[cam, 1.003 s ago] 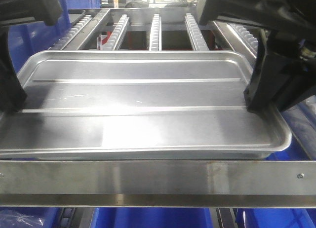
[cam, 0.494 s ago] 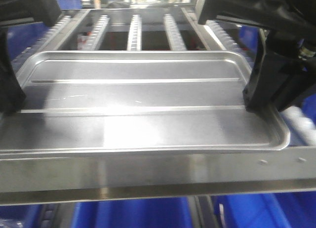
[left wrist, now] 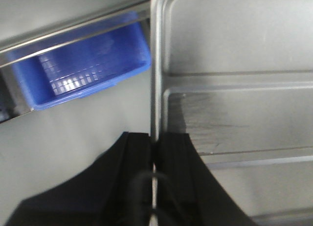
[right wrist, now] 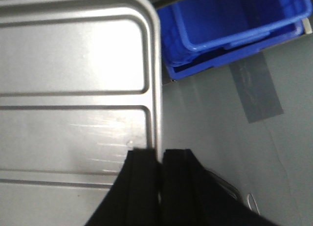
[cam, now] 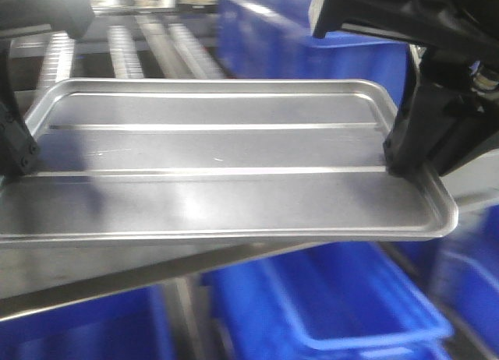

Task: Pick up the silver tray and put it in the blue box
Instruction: 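Hold the tray level in both grippers while the base drives to the blue bin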

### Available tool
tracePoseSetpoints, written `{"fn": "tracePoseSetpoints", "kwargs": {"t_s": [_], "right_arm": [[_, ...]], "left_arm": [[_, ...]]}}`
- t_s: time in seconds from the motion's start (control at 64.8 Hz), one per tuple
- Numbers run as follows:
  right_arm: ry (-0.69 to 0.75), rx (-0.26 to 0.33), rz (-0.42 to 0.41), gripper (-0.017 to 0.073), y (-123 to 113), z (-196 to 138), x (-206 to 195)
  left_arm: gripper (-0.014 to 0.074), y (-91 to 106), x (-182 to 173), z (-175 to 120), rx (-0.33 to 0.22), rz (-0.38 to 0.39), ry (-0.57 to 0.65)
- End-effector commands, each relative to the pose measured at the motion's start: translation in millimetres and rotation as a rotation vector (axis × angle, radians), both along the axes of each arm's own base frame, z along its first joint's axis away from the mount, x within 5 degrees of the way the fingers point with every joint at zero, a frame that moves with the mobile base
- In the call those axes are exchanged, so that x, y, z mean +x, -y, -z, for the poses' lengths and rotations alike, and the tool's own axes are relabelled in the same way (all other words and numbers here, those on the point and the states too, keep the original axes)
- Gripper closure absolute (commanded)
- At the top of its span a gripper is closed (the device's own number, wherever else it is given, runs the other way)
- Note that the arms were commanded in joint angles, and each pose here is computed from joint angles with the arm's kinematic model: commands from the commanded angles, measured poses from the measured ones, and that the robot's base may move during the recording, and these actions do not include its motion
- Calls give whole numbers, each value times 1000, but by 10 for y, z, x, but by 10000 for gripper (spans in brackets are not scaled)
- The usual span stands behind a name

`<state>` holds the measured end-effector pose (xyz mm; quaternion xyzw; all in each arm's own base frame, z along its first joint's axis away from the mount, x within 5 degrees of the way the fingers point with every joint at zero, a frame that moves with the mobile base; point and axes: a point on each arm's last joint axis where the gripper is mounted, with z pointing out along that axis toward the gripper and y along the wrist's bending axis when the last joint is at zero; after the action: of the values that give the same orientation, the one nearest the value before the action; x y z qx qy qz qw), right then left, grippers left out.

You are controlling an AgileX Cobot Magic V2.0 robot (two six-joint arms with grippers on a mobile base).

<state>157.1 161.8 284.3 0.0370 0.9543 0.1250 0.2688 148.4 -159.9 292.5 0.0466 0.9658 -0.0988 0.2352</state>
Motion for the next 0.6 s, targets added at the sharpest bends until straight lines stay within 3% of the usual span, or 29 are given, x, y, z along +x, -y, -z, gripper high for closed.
{"fn": "tracePoseSetpoints", "kwargs": {"t_s": [0.0, 0.586], "right_arm": [[80, 13, -7, 501, 39, -153, 32], [80, 13, -7, 501, 39, -153, 32]], "left_arm": [[608, -12, -8, -132, -26, 11, 48], [608, -12, -8, -132, -26, 11, 48]]}}
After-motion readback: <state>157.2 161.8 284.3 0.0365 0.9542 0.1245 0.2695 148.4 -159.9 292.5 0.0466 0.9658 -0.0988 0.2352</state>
